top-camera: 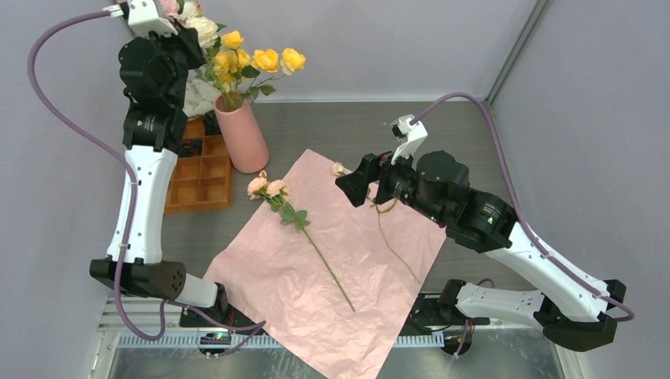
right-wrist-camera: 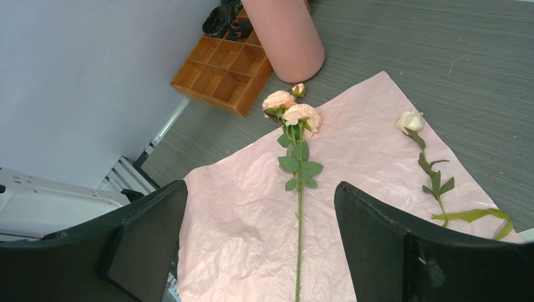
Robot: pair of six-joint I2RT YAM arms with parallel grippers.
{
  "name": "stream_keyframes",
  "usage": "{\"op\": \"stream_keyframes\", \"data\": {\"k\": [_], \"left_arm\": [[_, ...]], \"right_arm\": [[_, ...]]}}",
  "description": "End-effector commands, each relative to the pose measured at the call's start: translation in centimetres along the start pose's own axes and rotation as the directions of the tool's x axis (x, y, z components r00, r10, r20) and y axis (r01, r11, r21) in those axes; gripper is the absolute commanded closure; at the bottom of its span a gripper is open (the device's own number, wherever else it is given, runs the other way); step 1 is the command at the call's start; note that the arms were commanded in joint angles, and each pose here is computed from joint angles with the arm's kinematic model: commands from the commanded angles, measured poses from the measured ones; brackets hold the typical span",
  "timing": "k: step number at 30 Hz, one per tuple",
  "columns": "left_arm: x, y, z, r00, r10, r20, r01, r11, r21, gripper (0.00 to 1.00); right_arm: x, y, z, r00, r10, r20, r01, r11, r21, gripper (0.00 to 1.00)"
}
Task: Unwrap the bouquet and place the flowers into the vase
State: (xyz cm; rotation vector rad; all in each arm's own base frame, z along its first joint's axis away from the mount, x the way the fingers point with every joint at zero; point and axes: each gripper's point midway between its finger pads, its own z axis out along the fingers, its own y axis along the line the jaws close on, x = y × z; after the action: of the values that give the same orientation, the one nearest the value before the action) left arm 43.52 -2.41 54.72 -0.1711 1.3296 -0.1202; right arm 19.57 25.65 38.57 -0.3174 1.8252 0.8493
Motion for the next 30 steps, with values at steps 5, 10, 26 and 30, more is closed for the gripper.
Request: {"op": "stream_keyframes", "data": {"k": [5,10,26,30], "left_arm": [[1.4,-1.1,-0.5,0.999,-0.030,-0.044,0.033,0.997,0.074,0.54],[5.7,-0.9,-1.3,0.983,-0.031,-0.183,0.046,0.996,0.077,0.39],[2.2,-0.5,-17.0,0.923,-0.213,-0.321,0.230,0.973,0.015,0.47],[0.7,-1.5,-21.2,0.912,-0.240,-0.334,0.279,0.957,0.076,0.47]], "right_arm": [[0.1,0.4,0.7,1.000,0.010,0.011,-0.010,1.000,-0.018,0.07],[1.5,0.5,1.9,0.999,0.013,-0.031,-0.014,1.000,-0.024,0.07],[13.8,-2.7,9.6,0.931,0.037,-0.362,0.005,0.993,0.115,0.21],[17.9,-3.8,12.3,0.882,0.050,-0.468,0.029,0.987,0.160,0.34]]}}
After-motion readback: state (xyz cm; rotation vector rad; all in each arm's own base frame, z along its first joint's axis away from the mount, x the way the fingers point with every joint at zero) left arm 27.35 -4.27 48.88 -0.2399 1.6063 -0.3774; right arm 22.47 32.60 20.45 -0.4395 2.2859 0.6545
